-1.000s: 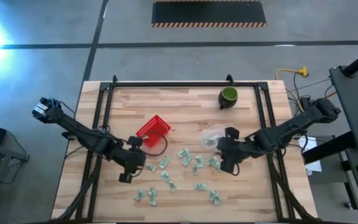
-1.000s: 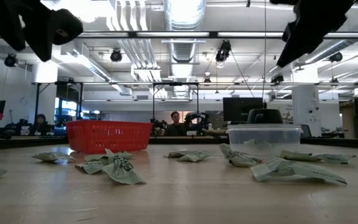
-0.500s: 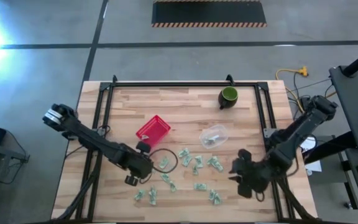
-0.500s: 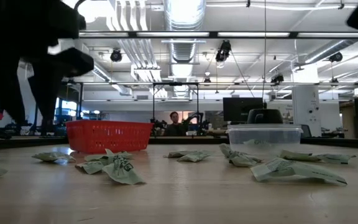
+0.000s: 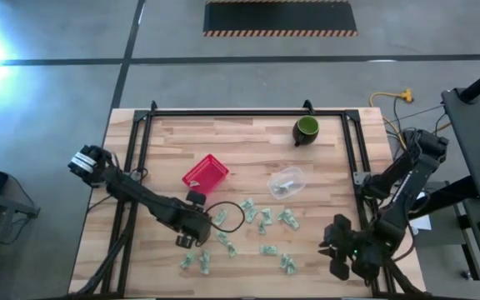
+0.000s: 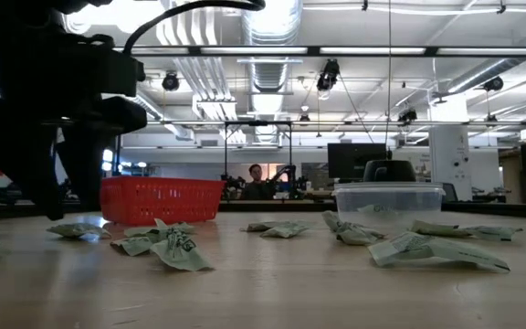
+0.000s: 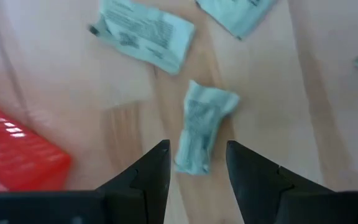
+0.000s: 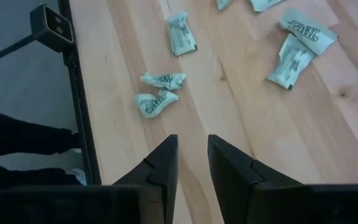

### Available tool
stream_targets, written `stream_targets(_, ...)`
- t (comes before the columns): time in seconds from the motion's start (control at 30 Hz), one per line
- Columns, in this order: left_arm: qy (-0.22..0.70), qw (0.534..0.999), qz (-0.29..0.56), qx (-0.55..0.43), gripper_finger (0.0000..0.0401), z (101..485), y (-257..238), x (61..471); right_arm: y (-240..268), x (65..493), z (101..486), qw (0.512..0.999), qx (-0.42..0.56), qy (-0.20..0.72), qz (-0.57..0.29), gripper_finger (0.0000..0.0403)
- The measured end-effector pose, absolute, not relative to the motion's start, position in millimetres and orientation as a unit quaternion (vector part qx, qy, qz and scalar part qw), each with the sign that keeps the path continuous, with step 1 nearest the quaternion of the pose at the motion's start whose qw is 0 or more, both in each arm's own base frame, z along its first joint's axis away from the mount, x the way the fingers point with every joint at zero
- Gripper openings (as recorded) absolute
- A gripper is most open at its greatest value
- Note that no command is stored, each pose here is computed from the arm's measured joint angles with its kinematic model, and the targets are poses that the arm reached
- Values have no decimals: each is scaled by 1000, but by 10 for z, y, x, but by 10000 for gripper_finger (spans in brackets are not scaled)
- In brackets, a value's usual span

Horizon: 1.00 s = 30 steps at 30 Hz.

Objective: Pick and place items into bin
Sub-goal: Put the stevia packet into the red bin

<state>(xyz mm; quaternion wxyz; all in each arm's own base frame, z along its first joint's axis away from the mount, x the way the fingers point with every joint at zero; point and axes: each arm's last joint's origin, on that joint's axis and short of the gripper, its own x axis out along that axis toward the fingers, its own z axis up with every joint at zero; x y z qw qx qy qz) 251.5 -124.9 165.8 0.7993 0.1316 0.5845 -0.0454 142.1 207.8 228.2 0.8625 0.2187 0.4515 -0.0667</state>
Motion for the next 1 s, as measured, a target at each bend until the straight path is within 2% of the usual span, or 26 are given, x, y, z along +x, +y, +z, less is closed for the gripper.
stream_targets(0.27,569,809,-98,114,139,1636,-1211,2624,2139,1457,2183,860,216,456,-77,70)
stream_targets(0.87,587,795,-105,113,139,1486,-1108,2543,2139,1458,2183,861,211,456,-74,67)
stream_targets(1.0,587,795,-104,113,125,1486,-1107,2543,2139,1458,2183,862,208,457,-72,64)
